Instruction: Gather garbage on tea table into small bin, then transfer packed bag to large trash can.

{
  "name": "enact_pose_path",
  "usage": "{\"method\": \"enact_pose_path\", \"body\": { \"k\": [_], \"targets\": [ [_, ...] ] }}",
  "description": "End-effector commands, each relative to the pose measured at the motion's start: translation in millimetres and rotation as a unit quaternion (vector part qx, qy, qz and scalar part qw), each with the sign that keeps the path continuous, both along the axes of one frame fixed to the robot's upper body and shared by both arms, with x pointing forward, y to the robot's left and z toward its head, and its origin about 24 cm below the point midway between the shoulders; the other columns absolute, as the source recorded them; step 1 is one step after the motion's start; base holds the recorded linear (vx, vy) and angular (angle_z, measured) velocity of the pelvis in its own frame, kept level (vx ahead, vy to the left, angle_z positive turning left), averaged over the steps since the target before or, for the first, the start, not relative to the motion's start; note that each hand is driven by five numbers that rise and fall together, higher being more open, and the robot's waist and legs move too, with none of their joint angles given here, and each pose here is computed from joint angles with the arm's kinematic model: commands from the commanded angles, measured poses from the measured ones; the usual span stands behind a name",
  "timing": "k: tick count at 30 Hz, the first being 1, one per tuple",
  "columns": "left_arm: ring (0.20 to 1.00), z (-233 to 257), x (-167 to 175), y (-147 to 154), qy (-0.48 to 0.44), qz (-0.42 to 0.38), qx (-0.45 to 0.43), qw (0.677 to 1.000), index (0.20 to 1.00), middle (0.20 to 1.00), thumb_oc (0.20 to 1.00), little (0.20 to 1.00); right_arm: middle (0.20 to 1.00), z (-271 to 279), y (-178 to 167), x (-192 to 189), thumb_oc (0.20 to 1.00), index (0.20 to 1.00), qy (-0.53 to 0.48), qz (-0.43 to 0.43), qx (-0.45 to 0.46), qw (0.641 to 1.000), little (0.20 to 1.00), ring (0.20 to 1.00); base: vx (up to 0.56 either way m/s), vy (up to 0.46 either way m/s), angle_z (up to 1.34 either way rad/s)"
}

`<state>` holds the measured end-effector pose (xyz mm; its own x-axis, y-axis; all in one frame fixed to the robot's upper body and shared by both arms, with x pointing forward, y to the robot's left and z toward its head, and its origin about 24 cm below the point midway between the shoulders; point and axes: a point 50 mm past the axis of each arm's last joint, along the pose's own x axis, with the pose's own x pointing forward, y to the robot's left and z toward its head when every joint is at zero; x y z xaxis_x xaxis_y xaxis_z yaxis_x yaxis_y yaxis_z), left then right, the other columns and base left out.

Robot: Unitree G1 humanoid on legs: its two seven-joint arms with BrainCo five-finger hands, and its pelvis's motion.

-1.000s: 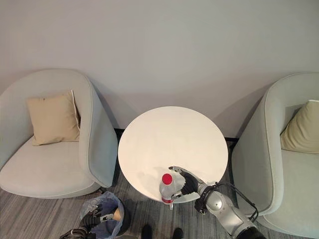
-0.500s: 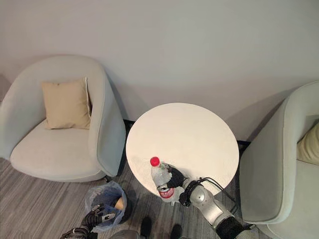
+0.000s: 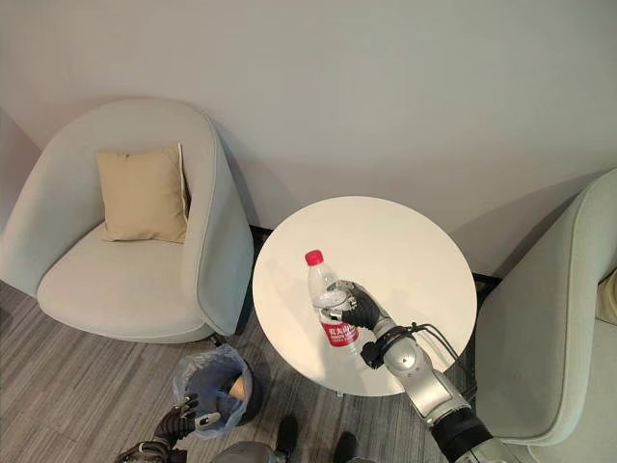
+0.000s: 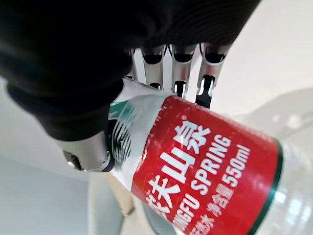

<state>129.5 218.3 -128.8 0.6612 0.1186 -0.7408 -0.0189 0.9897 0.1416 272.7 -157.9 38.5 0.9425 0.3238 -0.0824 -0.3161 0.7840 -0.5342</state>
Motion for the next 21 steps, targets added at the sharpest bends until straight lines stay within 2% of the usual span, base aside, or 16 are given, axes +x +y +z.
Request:
{"method": "enact_pose_path", "body": {
  "k": [1,14,21],
  "targets": [
    [1.000,6.9,4.7,13.2,-0.022,0.004,0.018,1.000,1.000,1.000,1.000,1.000,0.200,32.2,13.2,-2.5,0.200,0.200,-0.084,0.028,0.063,0.994,0.200,0.200,-0.04,-0.018,0.01],
    [1.000,14.0,26.9,-2.2,-0.054,-0.022,0.015,0.998,1.000,1.000,1.000,1.000,0.200,47.4,-7.8,5.6,0.200,0.200,-0.133,-0.036,0.055,0.989,0.200,0.200,-0.05,0.036,0.66],
    [1.000,9.0,13.5,8.1,-0.029,-0.018,0.030,0.999,1.000,1.000,1.000,1.000,0.200,40.8,-7.5,5.3,0.200,0.200,-0.114,-0.043,0.061,0.991,0.200,0.200,0.17,0.232,0.56]
  ]
}}
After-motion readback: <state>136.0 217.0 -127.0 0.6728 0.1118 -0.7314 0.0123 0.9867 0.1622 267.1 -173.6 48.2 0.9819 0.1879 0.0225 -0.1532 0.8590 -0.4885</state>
